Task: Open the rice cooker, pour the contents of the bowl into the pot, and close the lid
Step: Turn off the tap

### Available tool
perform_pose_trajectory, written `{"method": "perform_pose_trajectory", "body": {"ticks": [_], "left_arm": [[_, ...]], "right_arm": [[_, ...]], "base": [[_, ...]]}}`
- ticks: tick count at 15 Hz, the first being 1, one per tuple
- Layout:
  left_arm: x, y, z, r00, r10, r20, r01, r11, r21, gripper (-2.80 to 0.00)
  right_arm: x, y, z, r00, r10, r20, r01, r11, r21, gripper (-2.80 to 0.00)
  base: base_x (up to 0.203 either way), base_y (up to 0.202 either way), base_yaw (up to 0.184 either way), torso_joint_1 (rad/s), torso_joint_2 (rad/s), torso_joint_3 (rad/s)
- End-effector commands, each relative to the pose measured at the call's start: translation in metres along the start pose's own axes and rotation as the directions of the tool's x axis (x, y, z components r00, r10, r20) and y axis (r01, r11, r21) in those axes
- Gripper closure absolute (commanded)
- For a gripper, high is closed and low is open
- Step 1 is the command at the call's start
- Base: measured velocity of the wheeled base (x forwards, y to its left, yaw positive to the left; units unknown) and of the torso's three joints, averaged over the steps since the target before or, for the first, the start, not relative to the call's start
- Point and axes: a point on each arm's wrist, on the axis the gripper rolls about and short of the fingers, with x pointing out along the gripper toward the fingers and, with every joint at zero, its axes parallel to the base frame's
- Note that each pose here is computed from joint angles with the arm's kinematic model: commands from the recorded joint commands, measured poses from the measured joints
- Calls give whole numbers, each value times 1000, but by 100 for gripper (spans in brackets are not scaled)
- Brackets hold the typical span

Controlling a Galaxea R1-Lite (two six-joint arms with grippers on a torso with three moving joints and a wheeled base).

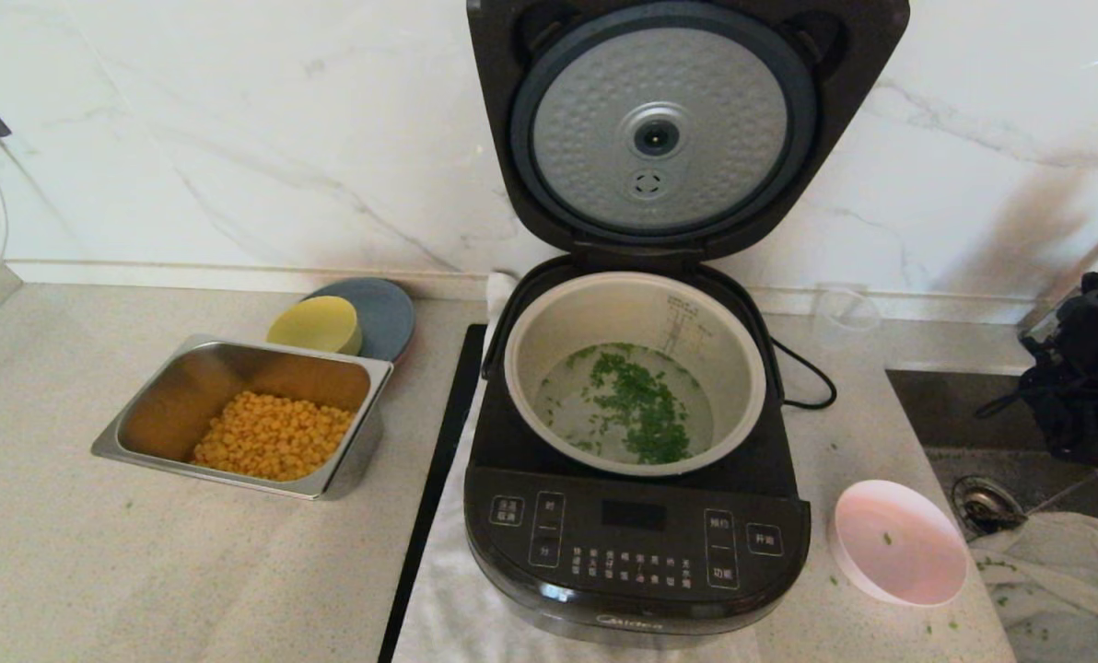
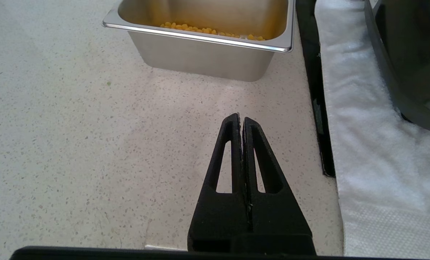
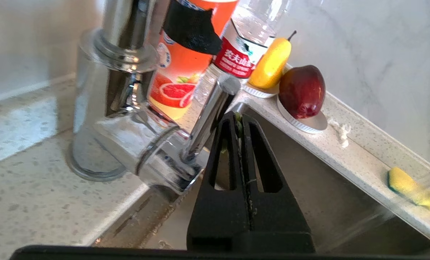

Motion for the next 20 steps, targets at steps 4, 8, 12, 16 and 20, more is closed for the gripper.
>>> {"method": "perform_pose_trajectory", "body": {"ticks": [4,8,12,16,20], "left_arm": [[0,0,-2,1000,0,-7,0,1000,0,0],[0,0,-2,1000,0,-7,0,1000,0,0],[0,0,-2,1000,0,-7,0,1000,0,0],[0,0,-2,1000,0,-7,0,1000,0,0],[0,0,-2,1000,0,-7,0,1000,0,0]], "right_arm": [[-1,1,7,1000,-5,23,5,1000,-2,0],[1,5,11,999,-5,39,5,1000,-6,0],[0,7,7,999,1,34,-1,1000,-18,0],[-8,11,12,999,20,36,-19,1000,-12,0],[-44,-9,40,997,63,34,-63,998,-6,0]], "base": [[0,0,0,0,0,0],[0,0,0,0,0,0],[0,0,0,0,0,0],[0,0,0,0,0,0],[0,0,0,0,0,0]]}}
